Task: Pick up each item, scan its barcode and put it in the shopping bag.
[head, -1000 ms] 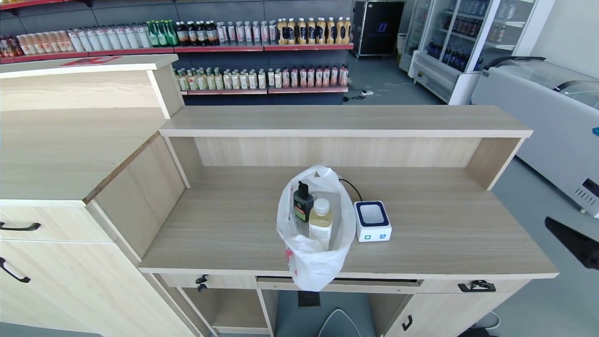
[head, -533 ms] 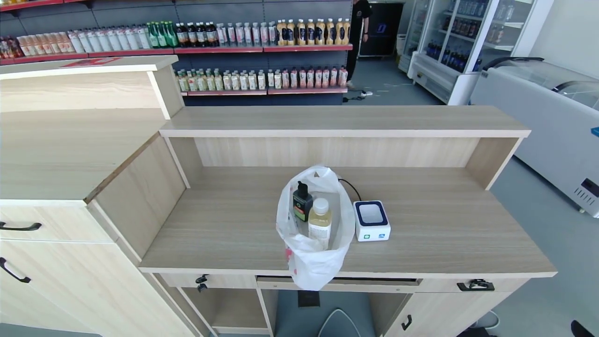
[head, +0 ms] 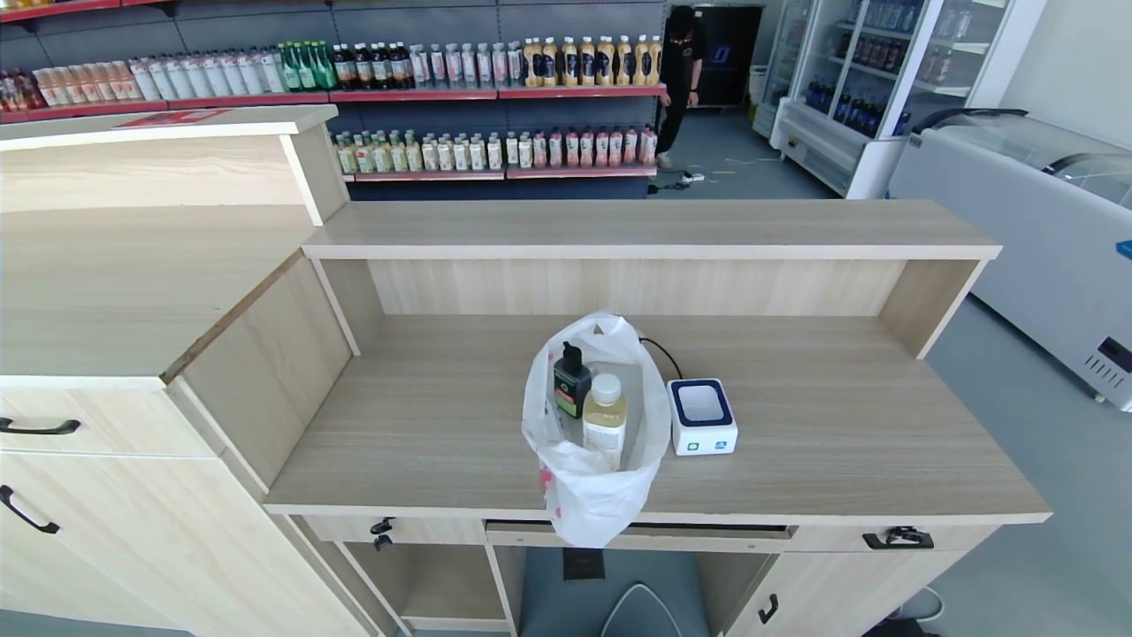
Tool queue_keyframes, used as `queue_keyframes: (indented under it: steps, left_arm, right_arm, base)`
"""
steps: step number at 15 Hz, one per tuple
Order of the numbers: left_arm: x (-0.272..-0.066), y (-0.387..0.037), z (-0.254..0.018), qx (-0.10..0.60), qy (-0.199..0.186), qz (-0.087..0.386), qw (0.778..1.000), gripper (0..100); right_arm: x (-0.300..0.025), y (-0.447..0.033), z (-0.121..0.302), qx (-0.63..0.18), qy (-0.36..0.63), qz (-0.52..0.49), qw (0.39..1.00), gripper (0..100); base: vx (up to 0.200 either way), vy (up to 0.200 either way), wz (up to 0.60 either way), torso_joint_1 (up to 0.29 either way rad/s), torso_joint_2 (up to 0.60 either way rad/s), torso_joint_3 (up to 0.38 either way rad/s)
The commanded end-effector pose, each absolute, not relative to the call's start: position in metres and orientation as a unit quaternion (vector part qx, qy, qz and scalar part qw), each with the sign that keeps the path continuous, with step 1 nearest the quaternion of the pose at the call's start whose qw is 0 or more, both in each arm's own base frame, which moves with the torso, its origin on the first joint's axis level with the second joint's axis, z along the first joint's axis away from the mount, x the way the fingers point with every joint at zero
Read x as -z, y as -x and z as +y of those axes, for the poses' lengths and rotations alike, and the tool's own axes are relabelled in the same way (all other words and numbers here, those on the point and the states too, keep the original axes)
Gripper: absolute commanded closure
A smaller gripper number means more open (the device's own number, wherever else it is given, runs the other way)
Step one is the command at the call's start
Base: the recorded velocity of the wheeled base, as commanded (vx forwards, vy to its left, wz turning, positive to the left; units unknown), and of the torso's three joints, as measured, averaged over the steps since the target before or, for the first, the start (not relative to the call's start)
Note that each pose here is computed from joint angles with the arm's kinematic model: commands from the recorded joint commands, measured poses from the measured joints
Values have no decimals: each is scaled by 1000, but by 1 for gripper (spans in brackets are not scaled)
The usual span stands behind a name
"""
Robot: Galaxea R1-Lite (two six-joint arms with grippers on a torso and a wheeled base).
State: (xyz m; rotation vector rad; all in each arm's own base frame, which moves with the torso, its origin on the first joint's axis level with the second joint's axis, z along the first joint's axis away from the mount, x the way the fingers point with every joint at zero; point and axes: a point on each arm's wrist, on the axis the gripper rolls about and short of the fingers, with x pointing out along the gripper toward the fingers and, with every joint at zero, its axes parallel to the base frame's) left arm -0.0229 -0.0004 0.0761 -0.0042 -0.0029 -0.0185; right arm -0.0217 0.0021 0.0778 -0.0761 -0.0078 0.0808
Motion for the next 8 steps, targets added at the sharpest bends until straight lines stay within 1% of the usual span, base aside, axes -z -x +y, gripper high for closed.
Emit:
queue_keyframes:
  steps: [1,8]
  left_arm:
    - [-76,23,0,9,2,-2,1000,0]
    - [-76,23,0,9,2,-2,1000,0]
  right_arm:
    - [-77,23,2,-38,36,-11,999,0]
    - [-77,23,2,-38,37,-10,999,0]
  base:
    - [0,0,0,0,0,0]
    - [0,0,0,0,0,0]
